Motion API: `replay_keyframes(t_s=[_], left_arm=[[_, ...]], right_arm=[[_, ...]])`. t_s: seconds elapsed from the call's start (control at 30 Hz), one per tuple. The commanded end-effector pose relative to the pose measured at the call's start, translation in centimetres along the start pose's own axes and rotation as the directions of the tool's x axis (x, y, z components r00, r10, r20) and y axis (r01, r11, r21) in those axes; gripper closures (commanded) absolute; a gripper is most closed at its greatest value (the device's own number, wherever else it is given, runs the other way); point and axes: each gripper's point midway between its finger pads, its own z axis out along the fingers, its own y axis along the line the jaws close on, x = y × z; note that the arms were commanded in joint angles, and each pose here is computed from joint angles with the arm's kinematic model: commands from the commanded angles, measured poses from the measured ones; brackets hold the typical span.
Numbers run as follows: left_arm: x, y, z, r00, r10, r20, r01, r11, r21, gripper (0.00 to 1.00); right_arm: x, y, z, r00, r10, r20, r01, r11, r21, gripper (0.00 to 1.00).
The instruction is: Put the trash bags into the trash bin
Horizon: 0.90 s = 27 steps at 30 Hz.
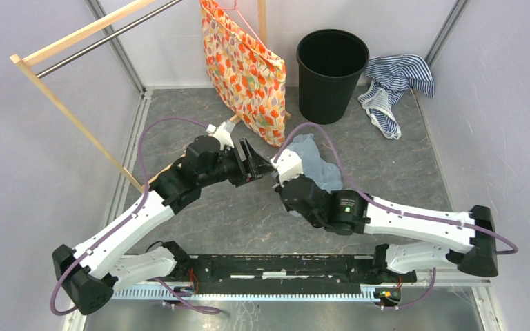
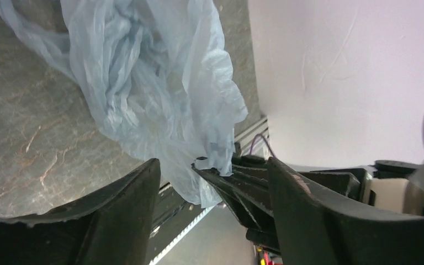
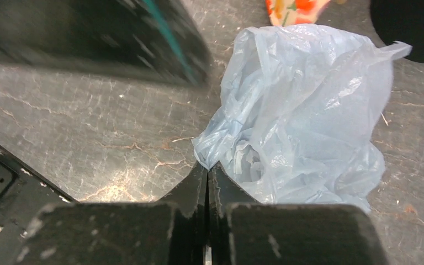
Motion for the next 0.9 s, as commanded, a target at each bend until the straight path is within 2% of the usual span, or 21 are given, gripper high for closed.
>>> replay_keyframes(t_s=[0.0, 0.13, 0.37, 0.57, 0.7, 0.87], left_arm=[[-2.6, -0.9, -2.1, 0.989, 0.080, 0.121, -0.076, 0.996, -0.040, 0.20], [-1.9, 2.1, -1.1, 0.990, 0.071, 0.122, -0.056, 0.991, -0.119, 0.20], [1.4, 9.9, 3.3, 0.998, 0.004, 0.063, 0.011, 0.969, -0.245, 0.35], [2.0, 12.5, 6.7, 0.999, -0.037, 0.038, 0.046, 0.954, -0.297, 0.41], [2.7, 14.1, 8.6, 0.997, -0.078, 0.016, 0.079, 0.939, -0.334, 0.40], [3.4, 14.4, 11.3, 0.988, -0.157, -0.002, 0.149, 0.944, -0.294, 0.39]], right_arm=[[-1.4, -3.0, -2.5, 0.994, 0.087, 0.071, -0.091, 0.995, 0.048, 1.00], [-1.6, -4.6, -4.5, 0.987, 0.124, 0.104, -0.129, 0.990, 0.050, 1.00], [-1.7, -6.4, -6.7, 0.985, 0.138, 0.102, -0.145, 0.987, 0.063, 1.00], [0.2, -7.2, -7.1, 0.986, 0.156, 0.063, -0.161, 0.983, 0.084, 1.00], [1.5, -7.5, -7.3, 0.982, 0.182, 0.049, -0.185, 0.979, 0.086, 1.00], [2.7, -7.6, -7.5, 0.977, 0.208, 0.038, -0.211, 0.975, 0.073, 1.00]])
